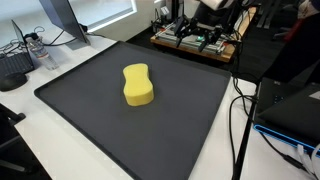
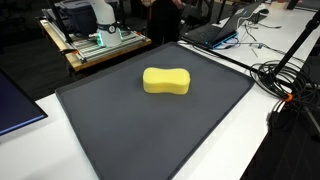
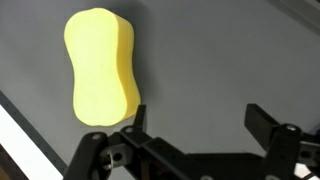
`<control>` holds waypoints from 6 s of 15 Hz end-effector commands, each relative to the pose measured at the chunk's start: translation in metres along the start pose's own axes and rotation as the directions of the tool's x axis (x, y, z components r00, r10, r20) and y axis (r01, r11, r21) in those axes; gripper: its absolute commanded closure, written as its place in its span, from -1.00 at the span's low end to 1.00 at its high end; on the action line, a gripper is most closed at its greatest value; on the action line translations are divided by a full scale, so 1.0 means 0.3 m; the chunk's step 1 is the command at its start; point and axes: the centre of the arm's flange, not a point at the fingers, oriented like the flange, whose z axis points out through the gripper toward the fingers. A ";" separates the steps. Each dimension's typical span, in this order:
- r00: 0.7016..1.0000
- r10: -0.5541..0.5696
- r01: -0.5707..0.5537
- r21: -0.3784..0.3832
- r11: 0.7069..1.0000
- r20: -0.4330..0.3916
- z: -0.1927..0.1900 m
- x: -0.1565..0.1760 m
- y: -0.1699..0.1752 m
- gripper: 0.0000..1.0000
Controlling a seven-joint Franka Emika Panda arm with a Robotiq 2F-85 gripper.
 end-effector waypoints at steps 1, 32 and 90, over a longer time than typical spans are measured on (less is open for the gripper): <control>0.989 0.111 -0.114 0.028 0.993 0.099 -0.003 0.206 0.055 -1.00; 0.432 0.822 -0.876 -0.045 0.481 0.372 0.229 0.598 0.537 -1.00; 0.799 0.454 -0.557 0.770 0.310 0.395 0.883 -0.212 1.553 -1.00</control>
